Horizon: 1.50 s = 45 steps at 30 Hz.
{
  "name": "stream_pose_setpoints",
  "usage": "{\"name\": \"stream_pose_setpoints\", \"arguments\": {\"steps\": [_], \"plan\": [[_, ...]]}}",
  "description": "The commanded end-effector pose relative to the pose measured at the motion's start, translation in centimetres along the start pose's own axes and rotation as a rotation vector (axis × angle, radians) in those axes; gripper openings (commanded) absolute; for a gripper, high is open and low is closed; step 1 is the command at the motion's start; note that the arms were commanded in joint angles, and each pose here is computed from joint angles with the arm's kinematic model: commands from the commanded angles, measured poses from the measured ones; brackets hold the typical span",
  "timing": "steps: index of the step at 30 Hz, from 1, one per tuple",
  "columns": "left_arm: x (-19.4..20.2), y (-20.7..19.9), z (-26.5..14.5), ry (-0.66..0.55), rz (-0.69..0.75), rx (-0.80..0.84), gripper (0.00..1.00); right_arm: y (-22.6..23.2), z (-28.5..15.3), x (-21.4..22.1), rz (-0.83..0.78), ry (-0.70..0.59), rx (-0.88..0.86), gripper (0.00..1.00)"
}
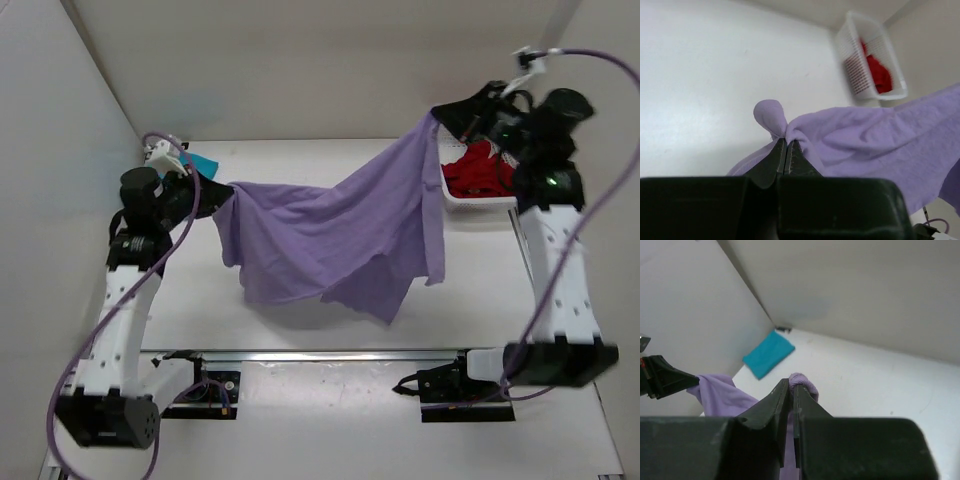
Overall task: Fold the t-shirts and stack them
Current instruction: Flatten out the tshirt
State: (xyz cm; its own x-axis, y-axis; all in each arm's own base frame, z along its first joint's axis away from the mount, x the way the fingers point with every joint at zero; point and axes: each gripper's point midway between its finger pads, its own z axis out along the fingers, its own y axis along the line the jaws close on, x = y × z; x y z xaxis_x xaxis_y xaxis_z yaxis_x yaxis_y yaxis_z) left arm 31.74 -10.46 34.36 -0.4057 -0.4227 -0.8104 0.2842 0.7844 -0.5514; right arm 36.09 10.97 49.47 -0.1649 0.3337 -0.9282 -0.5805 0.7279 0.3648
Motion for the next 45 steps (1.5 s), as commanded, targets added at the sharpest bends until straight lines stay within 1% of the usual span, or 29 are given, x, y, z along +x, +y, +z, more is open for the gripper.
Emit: {"name": "stream_pose_setpoints", "arguments": {"steps": [1, 3, 4, 5, 6, 7, 8, 9, 11, 12, 13, 14, 16, 18, 19, 20, 21, 22, 24, 25, 26, 28, 30, 32, 34, 37, 40, 42, 45], "plan": [[5.1, 5.4, 4.4, 0.143, -0.070, -0.086, 0.00, -6.3, 4.7, 7.2, 0.124, 0.121, 0.007, 0.00], [8.5, 8.6, 7.9, 0.255, -0.114, -0.137, 0.00, -10.4, 7.7, 12.3, 0.198, 0.220, 0.046, 0.00], [9.4, 9.5, 8.6, 0.284, -0.146, -0.150, 0.00, -11.4, 8.4, 13.5, 0.214, 0.245, 0.057, 0.00], [10.3, 11.4, 10.1, 0.304, -0.200, -0.185, 0.01, -13.9, 9.7, 16.4, 0.250, 0.295, 0.101, 0.00], [10.9, 13.2, 11.2, 0.296, -0.241, -0.210, 0.07, -16.1, 10.6, 19.3, 0.298, 0.356, 0.127, 0.00], [10.7, 14.4, 12.1, 0.271, -0.279, -0.247, 0.17, -18.2, 11.7, 21.5, 0.322, 0.396, 0.160, 0.00], [10.9, 15.3, 12.3, 0.264, -0.302, -0.289, 0.23, -19.1, 12.2, 21.3, 0.325, 0.404, 0.190, 0.00], [10.3, 15.6, 12.8, 0.256, -0.299, -0.300, 0.28, -20.7, 12.4, 23.6, 0.364, 0.456, 0.239, 0.00], [7.9, 15.1, 13.1, 0.204, -0.244, -0.342, 0.40, -22.2, 13.1, 22.7, 0.334, 0.454, 0.295, 0.00], [7.1, 14.7, 13.0, 0.175, -0.204, -0.366, 0.48, -22.6, 13.0, 21.9, 0.318, 0.437, 0.343, 0.09], [6.7, 13.7, 12.8, 0.162, -0.177, -0.362, 0.53, -22.7, 12.7, 20.8, 0.293, 0.410, 0.368, 0.14], [6.3, 13.1, 12.4, 0.141, -0.164, -0.366, 0.55, -22.5, 12.3, 21.1, 0.298, 0.417, 0.387, 0.27], [7.8, 12.3, 11.3, 0.152, -0.185, -0.339, 0.61, -22.1, 10.6, 19.0, 0.281, 0.363, 0.461, 0.39], [11.2, 12.0, 9.2, 0.184, -0.183, -0.326, 0.61, -18.6, 9.2, 20.4, 0.298, 0.361, 0.439, 0.41], [12.2, 11.8, 8.7, 0.195, -0.190, -0.327, 0.58, -18.5, 8.2, 22.5, 0.312, 0.369, 0.449, 0.41], [13.9, 11.8, 7.1, 0.207, -0.192, -0.330, 0.44, -16.4, 7.5, 21.6, 0.312, 0.332, 0.423, 0.41], [14.0, 11.5, 5.8, 0.178, -0.186, -0.337, 0.32, -15.5, 6.7, 24.3, 0.335, 0.346, 0.420, 0.42], [16.7, 12.1, 4.6, 0.221, -0.187, -0.358, 0.19, -13.9, 6.6, 22.5, 0.304, 0.273, 0.370, 0.42], [20.1, 12.0, 1.5, 0.267, -0.175, -0.383, 0.17, -11.2, 4.8, 26.2, 0.322, 0.324, 0.341, 0.41], [20.8, 11.6, 1.0, 0.266, -0.171, -0.385, 0.16, -11.0, 3.9, 28.3, 0.340, 0.367, 0.347, 0.40], [22.6, 11.1, -0.4, 0.294, -0.168, -0.383, 0.17, -9.8, 4.0, 27.9, 0.323, 0.349, 0.308, 0.41], [24.0, 10.2, -2.2, 0.301, -0.180, -0.374, 0.20, -7.8, 3.1, 30.3, 0.315, 0.398, 0.265, 0.40], [26.7, 10.5, -3.9, 0.326, -0.251, -0.403, 0.22, -6.2, 2.2, 31.3, 0.299, 0.426, 0.247, 0.40], [27.6, 10.7, -4.9, 0.313, -0.299, -0.406, 0.26, -5.5, 1.4, 32.5, 0.290, 0.451, 0.235, 0.41], [28.6, 11.4, -6.2, 0.321, -0.335, -0.432, 0.27, -4.2, 0.7, 33.2, 0.268, 0.473, 0.207, 0.40], [29.1, 12.4, -7.6, 0.328, -0.390, -0.492, 0.30, -3.5, -0.5, 34.5, 0.260, 0.508, 0.201, 0.40], [28.4, 13.1, -8.5, 0.290, -0.457, -0.542, 0.45, -2.7, -1.5, 35.1, 0.266, 0.522, 0.181, 0.41], [27.8, 12.9, -9.0, 0.295, -0.458, -0.551, 0.54, -2.6, -2.1, 35.6, 0.257, 0.529, 0.186, 0.41], [27.9, 12.5, -9.7, 0.338, -0.481, -0.590, 0.56, -1.6, -2.9, 35.8, 0.249, 0.535, 0.153, 0.43]]}}
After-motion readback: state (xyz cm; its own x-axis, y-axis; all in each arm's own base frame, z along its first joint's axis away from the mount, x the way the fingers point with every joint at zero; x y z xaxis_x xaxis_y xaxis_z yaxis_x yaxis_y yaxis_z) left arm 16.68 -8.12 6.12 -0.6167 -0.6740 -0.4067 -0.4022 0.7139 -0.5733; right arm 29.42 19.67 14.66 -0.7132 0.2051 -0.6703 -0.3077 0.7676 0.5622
